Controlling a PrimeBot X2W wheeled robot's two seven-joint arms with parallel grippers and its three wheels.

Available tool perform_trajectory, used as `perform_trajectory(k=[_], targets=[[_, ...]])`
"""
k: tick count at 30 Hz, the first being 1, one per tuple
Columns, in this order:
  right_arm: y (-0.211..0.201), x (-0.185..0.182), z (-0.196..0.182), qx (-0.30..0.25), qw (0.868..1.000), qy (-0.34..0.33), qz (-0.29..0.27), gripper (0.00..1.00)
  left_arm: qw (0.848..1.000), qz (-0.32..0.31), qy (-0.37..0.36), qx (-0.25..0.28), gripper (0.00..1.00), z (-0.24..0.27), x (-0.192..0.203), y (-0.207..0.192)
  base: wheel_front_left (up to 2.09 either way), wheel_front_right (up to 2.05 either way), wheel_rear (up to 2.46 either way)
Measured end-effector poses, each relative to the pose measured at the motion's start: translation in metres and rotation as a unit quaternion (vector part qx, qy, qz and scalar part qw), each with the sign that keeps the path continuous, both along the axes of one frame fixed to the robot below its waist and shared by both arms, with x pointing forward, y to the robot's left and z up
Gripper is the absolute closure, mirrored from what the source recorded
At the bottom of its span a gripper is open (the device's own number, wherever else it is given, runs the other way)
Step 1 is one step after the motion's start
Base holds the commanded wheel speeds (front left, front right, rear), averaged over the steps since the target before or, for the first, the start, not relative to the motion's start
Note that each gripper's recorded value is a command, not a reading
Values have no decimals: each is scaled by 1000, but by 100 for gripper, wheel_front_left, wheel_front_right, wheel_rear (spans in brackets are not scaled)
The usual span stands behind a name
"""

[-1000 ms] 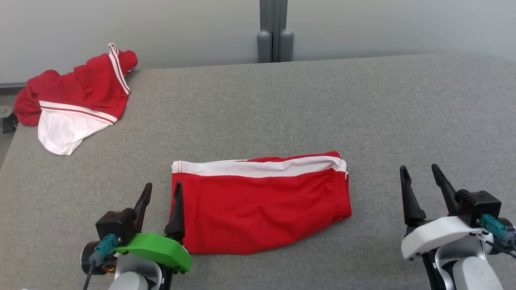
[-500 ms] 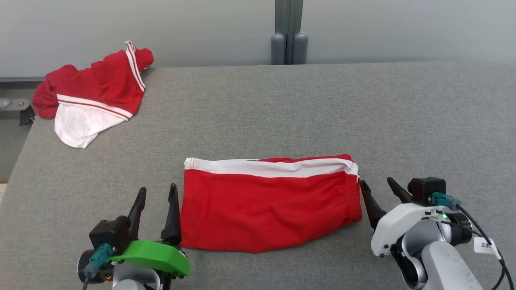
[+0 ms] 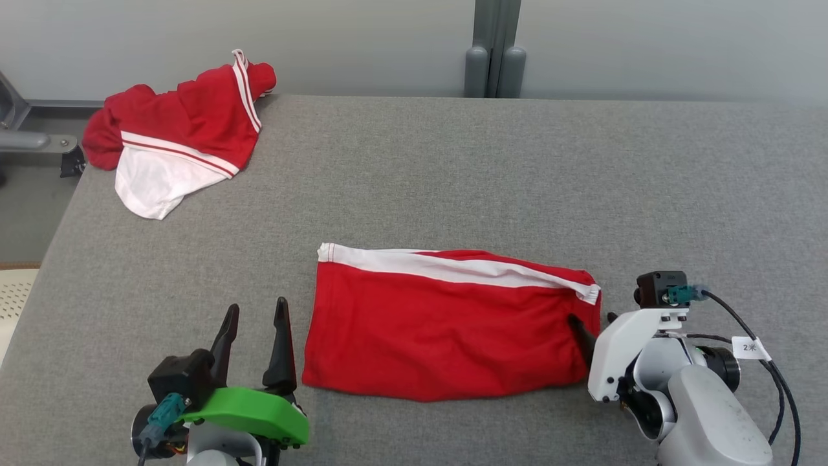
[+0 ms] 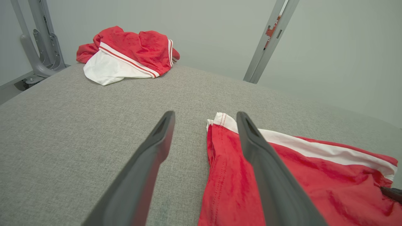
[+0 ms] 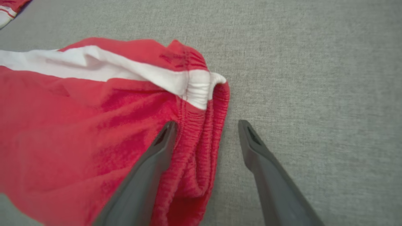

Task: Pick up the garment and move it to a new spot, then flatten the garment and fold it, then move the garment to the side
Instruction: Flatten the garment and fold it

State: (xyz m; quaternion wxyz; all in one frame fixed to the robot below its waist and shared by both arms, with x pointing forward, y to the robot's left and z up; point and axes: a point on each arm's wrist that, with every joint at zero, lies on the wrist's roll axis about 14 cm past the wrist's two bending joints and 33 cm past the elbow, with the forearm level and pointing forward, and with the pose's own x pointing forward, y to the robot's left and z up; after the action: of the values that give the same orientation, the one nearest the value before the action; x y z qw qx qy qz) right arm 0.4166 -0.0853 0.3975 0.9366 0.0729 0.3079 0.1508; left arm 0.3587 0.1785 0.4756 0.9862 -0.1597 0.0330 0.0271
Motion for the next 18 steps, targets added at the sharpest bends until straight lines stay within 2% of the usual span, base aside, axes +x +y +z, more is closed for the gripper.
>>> perform_trajectory(k=[1, 3, 5, 7, 13, 18], targets=[[2, -1, -2, 3, 1000, 8, 2, 8, 1000, 0, 1, 0, 0, -1, 0, 0, 0, 0, 0], [6, -1, -4, 13, 1000, 21, 4, 51, 1000, -1, 2, -1, 0, -2, 0, -1, 0, 0, 0], [8, -1, -5, 17, 999, 27, 6, 70, 1000, -3, 3, 0, 0, -2, 1, -1, 0, 0, 0], [10, 1, -5, 22, 999, 29, 5, 100, 1000, -6, 4, 0, 0, -3, 2, -3, 0, 0, 0], [4, 9, -4, 41, 998, 36, -13, 100, 1000, -14, 6, 1, 0, -4, 7, -7, 0, 0, 0], [-41, 20, 3, 29, 998, 26, -57, 100, 1000, -22, 7, 1, 0, -4, 8, -12, 0, 0, 0]])
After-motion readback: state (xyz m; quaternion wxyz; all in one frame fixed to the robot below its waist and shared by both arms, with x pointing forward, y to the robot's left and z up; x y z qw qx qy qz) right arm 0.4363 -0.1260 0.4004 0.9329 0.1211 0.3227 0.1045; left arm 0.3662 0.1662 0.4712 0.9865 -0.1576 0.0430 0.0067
